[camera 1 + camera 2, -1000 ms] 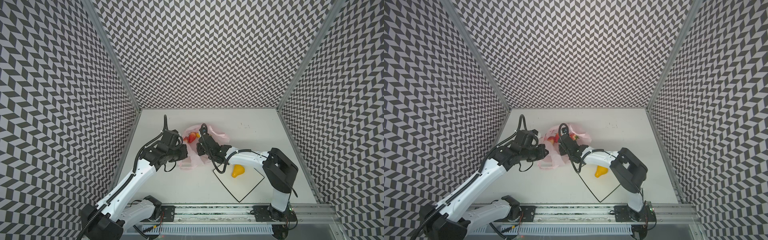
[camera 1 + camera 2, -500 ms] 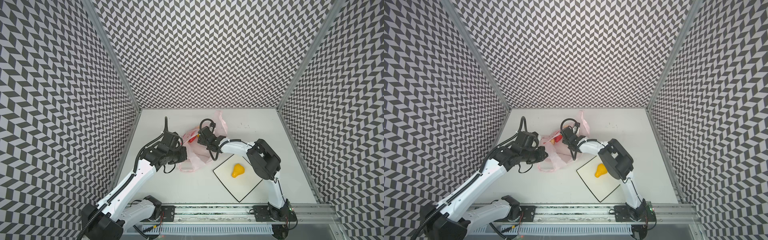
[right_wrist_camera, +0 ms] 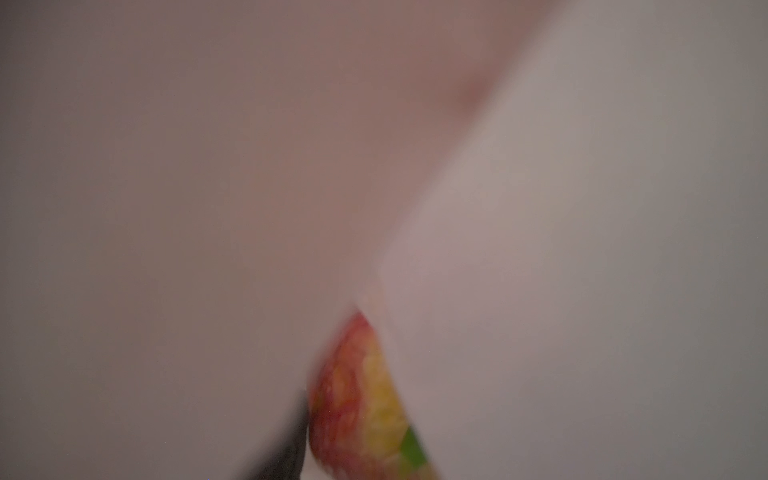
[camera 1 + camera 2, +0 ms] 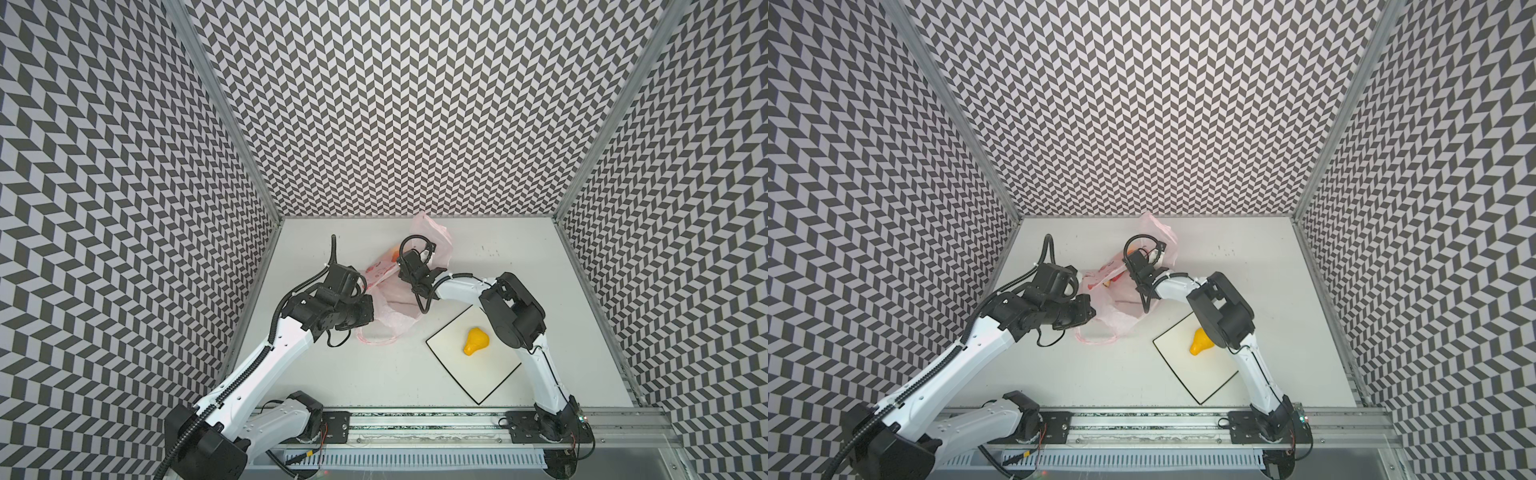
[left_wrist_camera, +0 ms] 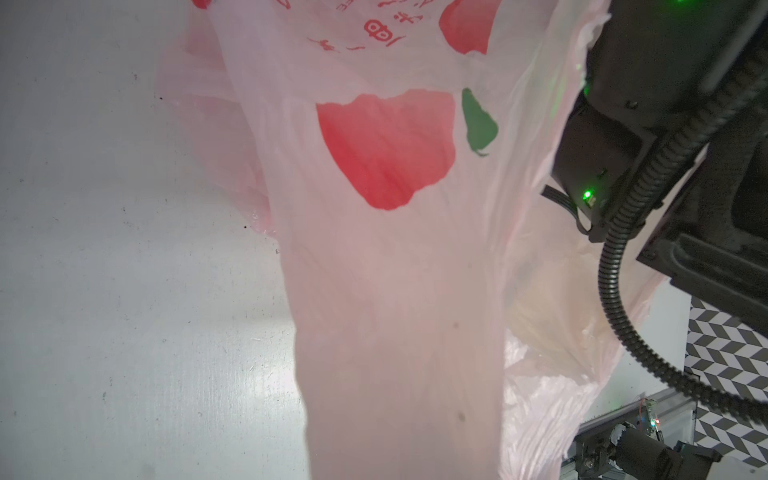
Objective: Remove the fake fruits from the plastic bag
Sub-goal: 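Grasp a red-and-yellow strawberry in the bag with the right gripper and lift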
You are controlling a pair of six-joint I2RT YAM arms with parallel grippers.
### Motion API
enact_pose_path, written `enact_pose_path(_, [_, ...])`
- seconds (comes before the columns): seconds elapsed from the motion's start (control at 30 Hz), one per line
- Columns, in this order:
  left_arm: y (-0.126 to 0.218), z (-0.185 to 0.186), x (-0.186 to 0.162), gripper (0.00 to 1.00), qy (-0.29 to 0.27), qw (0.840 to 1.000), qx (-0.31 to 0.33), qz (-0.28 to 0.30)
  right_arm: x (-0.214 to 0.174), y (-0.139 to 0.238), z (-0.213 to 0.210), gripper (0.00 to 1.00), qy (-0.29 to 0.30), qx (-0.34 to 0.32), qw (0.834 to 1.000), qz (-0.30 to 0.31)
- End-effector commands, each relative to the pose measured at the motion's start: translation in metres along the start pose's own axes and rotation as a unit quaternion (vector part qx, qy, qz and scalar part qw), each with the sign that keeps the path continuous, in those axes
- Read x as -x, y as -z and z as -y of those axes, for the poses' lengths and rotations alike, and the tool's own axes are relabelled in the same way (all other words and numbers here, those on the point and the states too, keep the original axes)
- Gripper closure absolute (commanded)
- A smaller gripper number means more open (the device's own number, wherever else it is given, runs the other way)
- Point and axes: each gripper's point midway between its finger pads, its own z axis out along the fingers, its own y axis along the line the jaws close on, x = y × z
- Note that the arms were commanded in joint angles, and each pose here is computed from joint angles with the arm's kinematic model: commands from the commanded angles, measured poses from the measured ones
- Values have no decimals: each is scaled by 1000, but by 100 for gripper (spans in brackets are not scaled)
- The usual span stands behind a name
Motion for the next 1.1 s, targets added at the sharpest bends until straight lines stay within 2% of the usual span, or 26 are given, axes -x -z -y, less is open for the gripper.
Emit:
enact_pose_path(0.0, [6, 3, -2, 100, -5, 1000, 0, -3, 19, -8, -11, 17, -16, 15, 999, 36])
enact_pose_path(0.17, [5, 2, -4, 100, -6, 1000, 1, -9, 34, -11, -20, 16, -23, 27, 998, 55])
enact_pose_path(0.5, [5, 4, 0, 100, -8, 1000, -1, -3, 21, -28, -9, 36, -14, -3, 999, 37])
enact_pose_path(0.7, [4, 6, 2, 100, -5, 1000, -7, 4, 21, -29, -10, 38, 4, -1, 999, 32])
enact_pose_path(0.83, [2, 6, 4, 100, -4, 1000, -11, 9, 24, -24, -22, 49, 18, 26, 999, 24])
enact_pose_path(1.07, [-7, 11, 8, 100, 3, 1000, -23, 14, 30, 8, -59, 66, 38, 119, 992, -14])
